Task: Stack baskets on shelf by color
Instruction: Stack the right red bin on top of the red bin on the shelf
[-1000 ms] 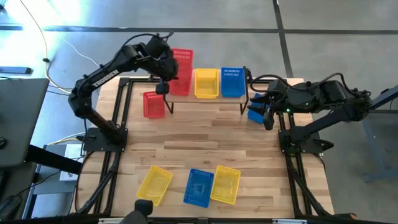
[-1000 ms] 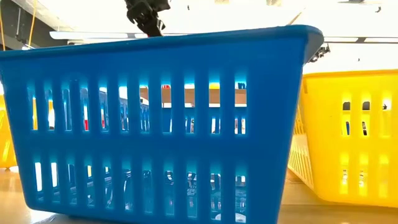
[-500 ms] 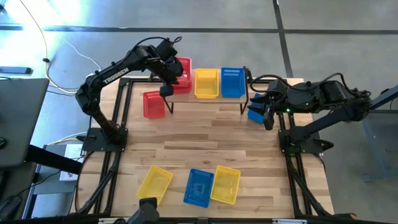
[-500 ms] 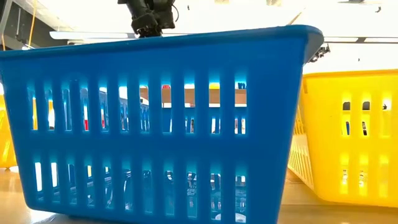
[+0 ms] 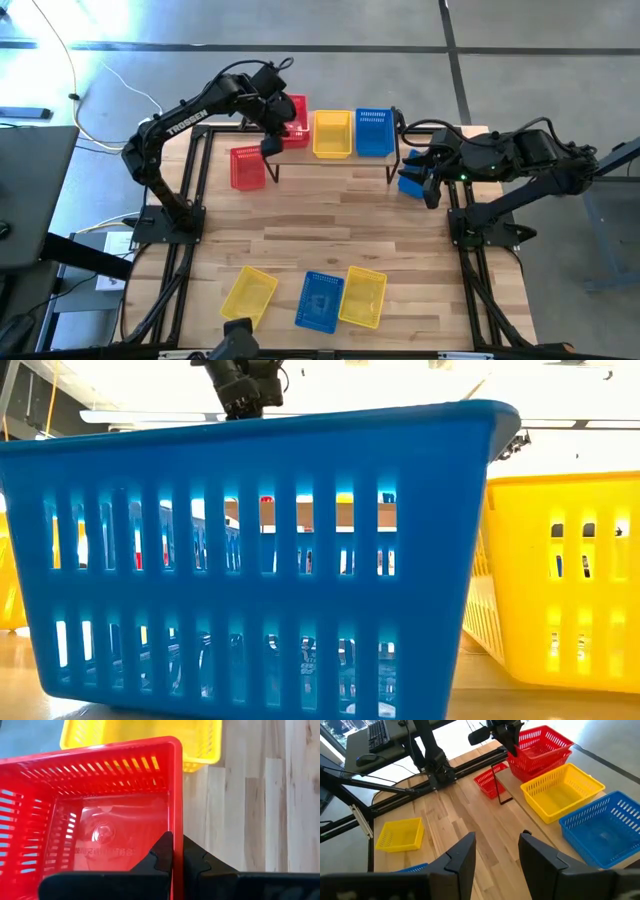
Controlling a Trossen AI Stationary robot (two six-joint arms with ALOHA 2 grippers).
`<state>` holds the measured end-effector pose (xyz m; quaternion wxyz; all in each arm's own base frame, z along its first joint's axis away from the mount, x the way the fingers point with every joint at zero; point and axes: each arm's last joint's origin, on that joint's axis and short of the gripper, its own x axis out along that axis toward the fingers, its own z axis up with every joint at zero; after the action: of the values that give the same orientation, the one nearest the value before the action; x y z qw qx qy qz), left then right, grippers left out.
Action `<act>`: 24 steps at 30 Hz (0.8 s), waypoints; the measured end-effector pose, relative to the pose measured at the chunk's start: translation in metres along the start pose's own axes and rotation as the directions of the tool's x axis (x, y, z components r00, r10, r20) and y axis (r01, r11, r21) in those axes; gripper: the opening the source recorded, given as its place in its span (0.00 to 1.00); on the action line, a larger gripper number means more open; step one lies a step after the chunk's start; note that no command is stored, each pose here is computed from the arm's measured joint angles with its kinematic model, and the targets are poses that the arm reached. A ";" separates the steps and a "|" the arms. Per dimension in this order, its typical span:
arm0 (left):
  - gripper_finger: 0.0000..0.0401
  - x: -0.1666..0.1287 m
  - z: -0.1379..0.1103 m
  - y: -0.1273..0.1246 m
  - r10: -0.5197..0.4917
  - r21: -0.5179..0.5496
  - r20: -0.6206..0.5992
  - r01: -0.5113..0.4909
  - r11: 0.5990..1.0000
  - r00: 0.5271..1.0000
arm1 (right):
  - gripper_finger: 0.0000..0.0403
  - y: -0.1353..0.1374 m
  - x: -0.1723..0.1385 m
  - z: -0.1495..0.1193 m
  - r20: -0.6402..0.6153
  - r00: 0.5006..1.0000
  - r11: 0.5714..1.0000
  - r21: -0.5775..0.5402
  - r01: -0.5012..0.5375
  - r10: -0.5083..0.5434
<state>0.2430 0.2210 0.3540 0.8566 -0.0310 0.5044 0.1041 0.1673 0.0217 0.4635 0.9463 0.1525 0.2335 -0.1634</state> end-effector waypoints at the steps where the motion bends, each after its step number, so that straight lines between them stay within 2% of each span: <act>1: 0.00 0.000 0.000 0.000 0.002 -0.010 0.002 -0.002 1.000 1.000 | 0.33 0.000 0.000 0.000 0.000 1.000 1.000 -0.001 0.000 0.000; 13: 0.06 0.001 0.006 0.000 0.038 -0.039 0.040 -0.037 0.999 0.998 | 0.33 0.000 0.000 0.000 0.000 1.000 1.000 0.004 0.000 0.000; 21: 0.16 0.001 0.007 -0.001 0.040 -0.036 0.038 -0.039 0.999 0.998 | 0.33 0.000 0.000 0.000 0.000 1.000 1.000 0.004 0.000 0.000; 24: 0.20 0.001 0.006 0.000 0.083 -0.037 0.014 -0.082 0.996 0.996 | 0.33 0.000 0.000 0.000 0.000 1.000 1.000 0.004 0.000 0.000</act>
<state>0.2488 0.2225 0.3558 0.8549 -0.0249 0.4964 0.1488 0.1673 0.0217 0.4635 0.9460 0.1545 0.2330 -0.1638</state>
